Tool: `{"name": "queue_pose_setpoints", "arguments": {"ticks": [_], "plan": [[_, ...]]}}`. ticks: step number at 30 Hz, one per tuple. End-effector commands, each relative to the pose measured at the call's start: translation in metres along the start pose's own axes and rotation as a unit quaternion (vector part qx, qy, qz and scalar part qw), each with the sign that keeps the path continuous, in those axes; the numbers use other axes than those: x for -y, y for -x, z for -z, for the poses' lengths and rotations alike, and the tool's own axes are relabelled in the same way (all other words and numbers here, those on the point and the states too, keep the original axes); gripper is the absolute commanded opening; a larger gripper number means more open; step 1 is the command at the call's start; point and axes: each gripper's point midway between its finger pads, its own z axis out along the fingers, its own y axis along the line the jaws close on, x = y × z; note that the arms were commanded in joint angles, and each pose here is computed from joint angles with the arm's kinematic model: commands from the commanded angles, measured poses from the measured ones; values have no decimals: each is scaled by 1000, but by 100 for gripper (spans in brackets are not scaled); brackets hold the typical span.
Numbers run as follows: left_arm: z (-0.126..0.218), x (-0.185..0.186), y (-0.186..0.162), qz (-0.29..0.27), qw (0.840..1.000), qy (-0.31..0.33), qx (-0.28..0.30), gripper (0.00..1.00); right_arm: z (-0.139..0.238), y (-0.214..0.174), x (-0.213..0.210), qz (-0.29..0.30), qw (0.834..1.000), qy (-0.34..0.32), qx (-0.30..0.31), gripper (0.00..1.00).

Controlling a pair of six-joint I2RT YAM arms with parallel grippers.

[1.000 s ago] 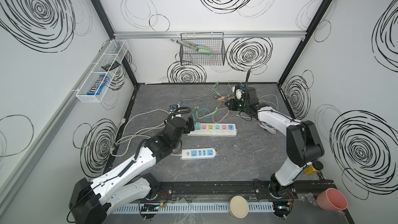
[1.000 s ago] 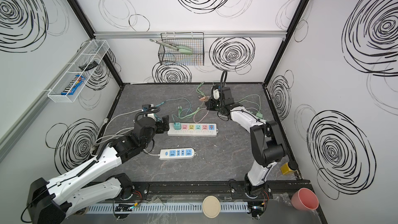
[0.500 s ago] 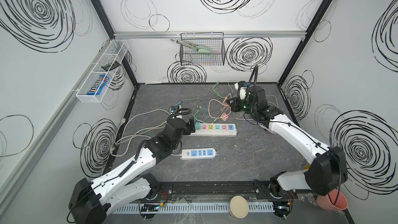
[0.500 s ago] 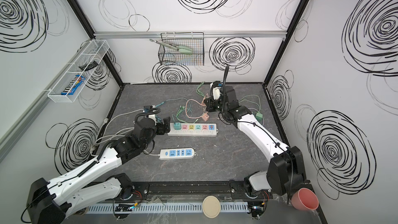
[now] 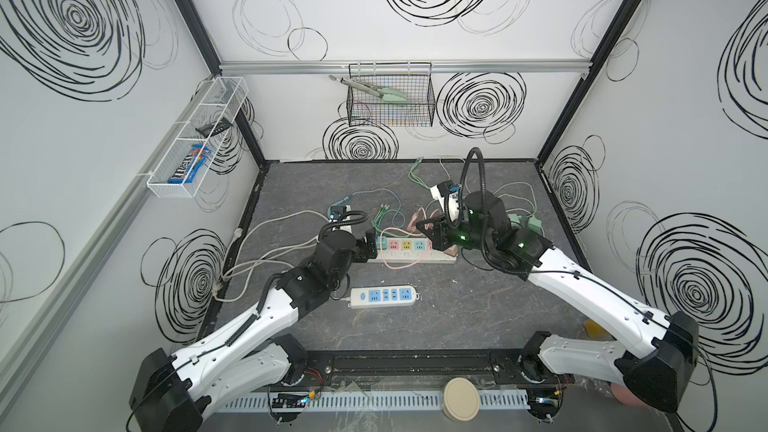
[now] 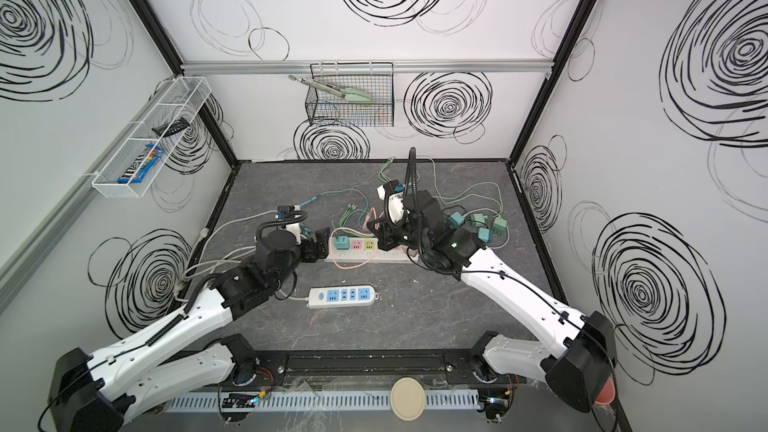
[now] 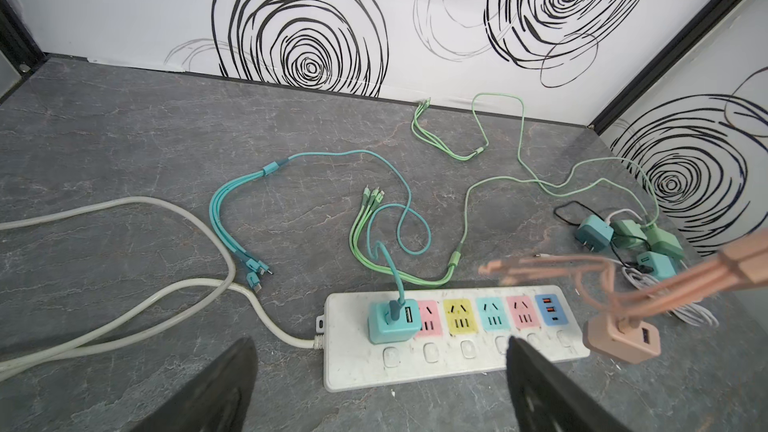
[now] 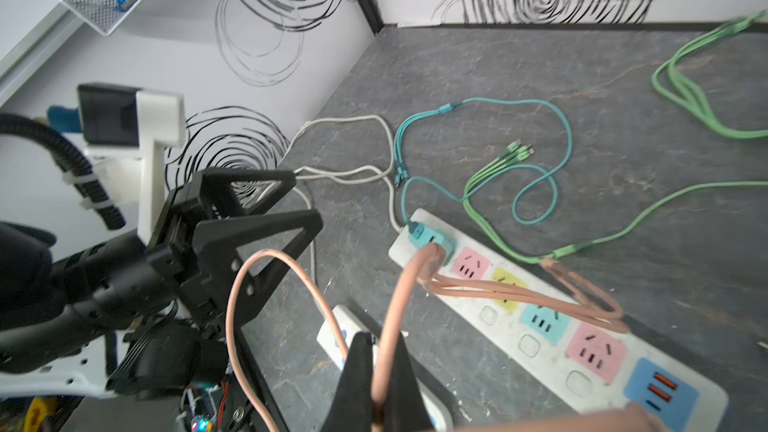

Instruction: Insert the plug

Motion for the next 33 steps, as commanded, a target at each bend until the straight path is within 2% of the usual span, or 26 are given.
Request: {"name": "queue_pose_setpoints", "arguments": {"ticks": [1,5,10,14,19,22,24,29,32,33], "plan": [[0,5,1,3,1000,-16,8,96,1,-8,-3,-27,999,23,7,0],[-1,6,-2,-2,1000,-17,2,96,2,-7,6,-45,998,39,19,0],[-4,10,-4,-5,1000,-22,-2,96,-7,-13,59,-109,993,28,19,0],[-9,17,-8,-15,999,-27,-15,96,-23,-18,110,-139,990,-18,5,3],[-13,30,-15,-37,999,-27,-28,96,-42,-21,176,-202,976,-76,-15,6],[-11,43,-18,-64,997,-34,-29,96,-53,-29,200,-234,968,-81,-34,22],[-10,53,-20,-107,993,-35,-29,96,-54,-32,208,-238,966,-91,-39,37],[-10,62,-23,-139,990,-21,-25,96,-39,-31,217,-221,967,-123,-32,80],[-11,69,-24,-148,988,-25,-26,96,-25,-32,217,-203,969,-137,-30,98],[-11,72,-24,-151,988,-28,-24,96,-20,-33,217,-196,970,-141,-31,97]]}}
